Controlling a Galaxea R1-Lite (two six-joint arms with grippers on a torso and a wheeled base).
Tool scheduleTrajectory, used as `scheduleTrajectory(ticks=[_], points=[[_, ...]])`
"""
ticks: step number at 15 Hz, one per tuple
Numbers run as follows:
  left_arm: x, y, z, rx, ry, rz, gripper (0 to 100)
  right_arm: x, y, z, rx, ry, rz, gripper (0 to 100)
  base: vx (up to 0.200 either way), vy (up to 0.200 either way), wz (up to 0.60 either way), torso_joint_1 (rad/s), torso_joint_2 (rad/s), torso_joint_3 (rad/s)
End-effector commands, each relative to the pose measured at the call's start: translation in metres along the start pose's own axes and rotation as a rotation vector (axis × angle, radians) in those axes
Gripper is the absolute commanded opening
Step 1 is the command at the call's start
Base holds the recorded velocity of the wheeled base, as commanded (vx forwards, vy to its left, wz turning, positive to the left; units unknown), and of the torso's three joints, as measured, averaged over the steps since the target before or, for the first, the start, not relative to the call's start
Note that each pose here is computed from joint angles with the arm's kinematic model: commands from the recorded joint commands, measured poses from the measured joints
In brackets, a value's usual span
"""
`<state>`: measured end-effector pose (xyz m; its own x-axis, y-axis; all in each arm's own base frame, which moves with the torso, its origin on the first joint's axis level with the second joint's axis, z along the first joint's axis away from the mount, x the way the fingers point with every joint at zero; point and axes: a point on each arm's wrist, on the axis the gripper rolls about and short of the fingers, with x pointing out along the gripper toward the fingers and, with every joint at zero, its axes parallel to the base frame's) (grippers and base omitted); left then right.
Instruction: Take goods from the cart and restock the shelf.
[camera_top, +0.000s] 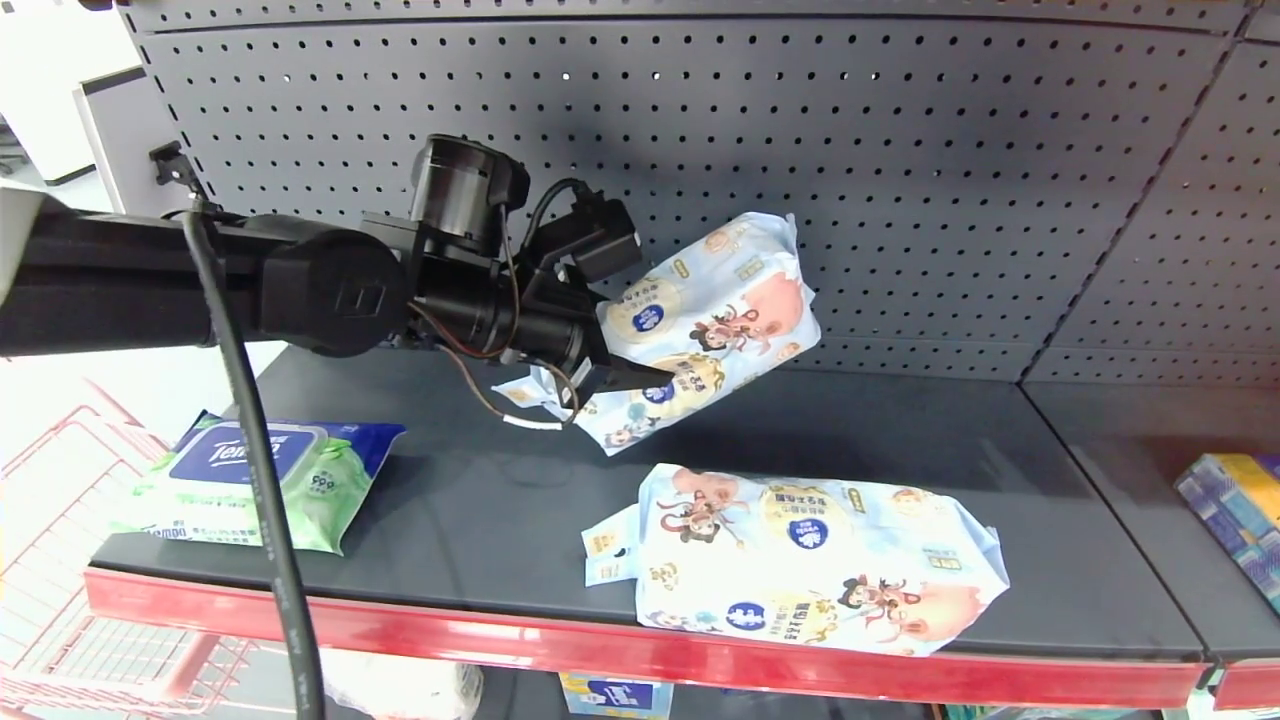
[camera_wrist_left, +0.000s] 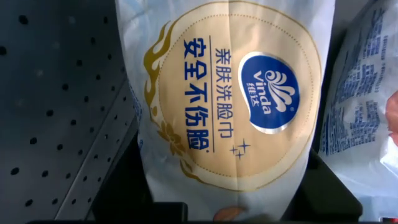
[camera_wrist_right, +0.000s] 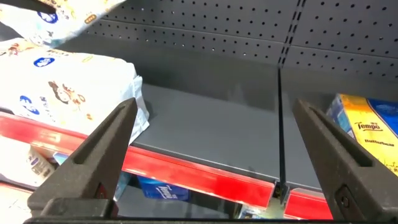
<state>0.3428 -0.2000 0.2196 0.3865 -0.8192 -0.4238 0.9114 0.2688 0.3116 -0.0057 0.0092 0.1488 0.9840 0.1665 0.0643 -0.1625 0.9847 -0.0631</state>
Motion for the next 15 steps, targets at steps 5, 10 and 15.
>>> scheduleTrajectory(ticks=[5, 10, 15], points=[[0.01, -0.003, -0.004, -0.001, 0.011, -0.021, 0, 0.001, 0.0, 0.001, 0.0, 0.003, -0.001, 100, 0.0, 0.0, 0.0, 0.0, 0.0, 0.0], [0.02, -0.002, -0.013, -0.011, 0.028, -0.036, 0, 0.001, 0.0, -0.001, 0.003, 0.01, -0.001, 100, 0.0, 0.0, 0.0, 0.0, 0.0, 0.0], [0.031, -0.001, -0.012, -0.003, 0.022, -0.044, 0, 0.002, -0.001, -0.001, 0.004, 0.013, -0.002, 100, 0.0, 0.0, 0.0, 0.0, 0.0, 0.0]])
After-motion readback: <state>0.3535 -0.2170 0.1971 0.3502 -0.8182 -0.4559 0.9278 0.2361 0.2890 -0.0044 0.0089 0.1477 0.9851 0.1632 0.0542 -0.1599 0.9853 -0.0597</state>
